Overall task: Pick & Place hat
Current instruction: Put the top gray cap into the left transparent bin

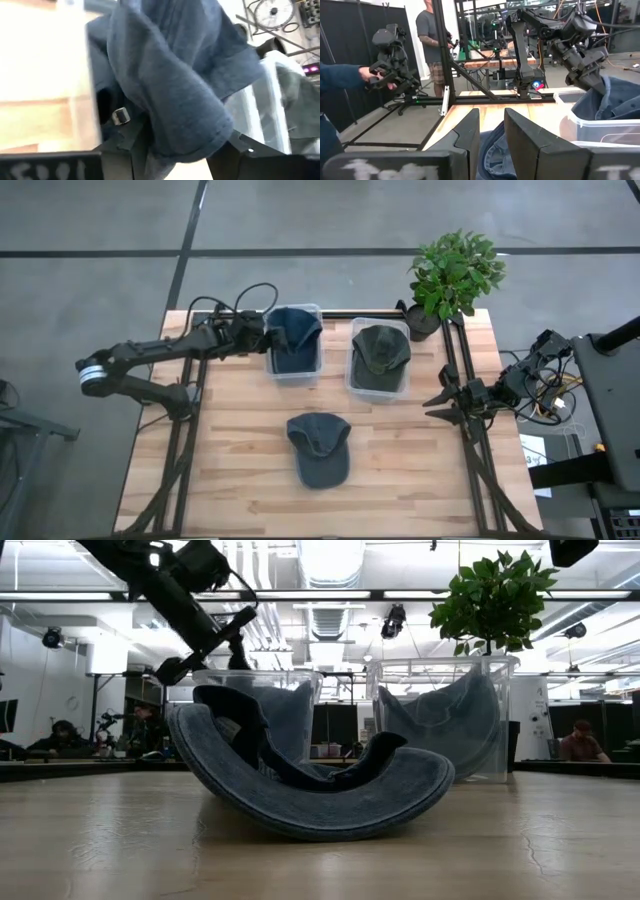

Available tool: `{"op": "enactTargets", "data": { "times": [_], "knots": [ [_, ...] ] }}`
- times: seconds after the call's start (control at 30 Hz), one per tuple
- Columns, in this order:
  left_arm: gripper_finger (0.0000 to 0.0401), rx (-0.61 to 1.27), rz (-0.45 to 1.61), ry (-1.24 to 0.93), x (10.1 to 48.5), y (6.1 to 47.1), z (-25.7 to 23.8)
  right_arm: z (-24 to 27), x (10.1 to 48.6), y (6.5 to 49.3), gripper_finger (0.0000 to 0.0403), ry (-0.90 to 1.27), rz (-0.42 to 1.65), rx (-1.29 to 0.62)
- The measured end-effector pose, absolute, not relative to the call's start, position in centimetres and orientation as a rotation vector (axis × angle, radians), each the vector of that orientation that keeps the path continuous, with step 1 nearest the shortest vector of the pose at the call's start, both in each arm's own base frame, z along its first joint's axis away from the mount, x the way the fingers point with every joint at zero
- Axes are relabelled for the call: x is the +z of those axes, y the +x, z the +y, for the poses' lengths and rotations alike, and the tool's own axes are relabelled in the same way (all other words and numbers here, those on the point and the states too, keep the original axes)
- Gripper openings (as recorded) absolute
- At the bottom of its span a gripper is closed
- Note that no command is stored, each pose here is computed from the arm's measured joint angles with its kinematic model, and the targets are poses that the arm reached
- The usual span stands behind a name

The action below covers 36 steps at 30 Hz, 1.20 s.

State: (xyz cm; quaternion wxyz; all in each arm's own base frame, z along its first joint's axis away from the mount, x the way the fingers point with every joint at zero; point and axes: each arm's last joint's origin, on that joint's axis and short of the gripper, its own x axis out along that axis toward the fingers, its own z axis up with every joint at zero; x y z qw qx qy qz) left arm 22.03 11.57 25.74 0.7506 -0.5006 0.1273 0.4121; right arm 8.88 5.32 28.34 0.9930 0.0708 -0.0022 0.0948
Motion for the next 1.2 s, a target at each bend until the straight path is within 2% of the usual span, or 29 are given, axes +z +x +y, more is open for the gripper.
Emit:
{"op": "enactTargets", "data": {
  "times": [0.37,0.63,0.93,1.2],
  "knots": [
    [0.0165,0.811,0.184,-0.896,31.7,21.0,11.3,5.3,28.5,8.9,0.0086,0.156,-0.018,0.193],
    [0.0165,0.91,0.318,-1.023,28.7,20.7,11.0,5.3,28.5,8.9,0.0086,0.153,-0.018,0.198],
    [0.0165,0.81,0.207,-0.848,32.2,21.3,11.5,5.4,28.5,8.9,0.0086,0.169,-0.016,0.2],
    [0.0165,0.883,0.354,-0.88,28.3,22.4,13.9,5.4,28.5,8.9,0.0086,0.178,-0.018,0.201]
  ]
}}
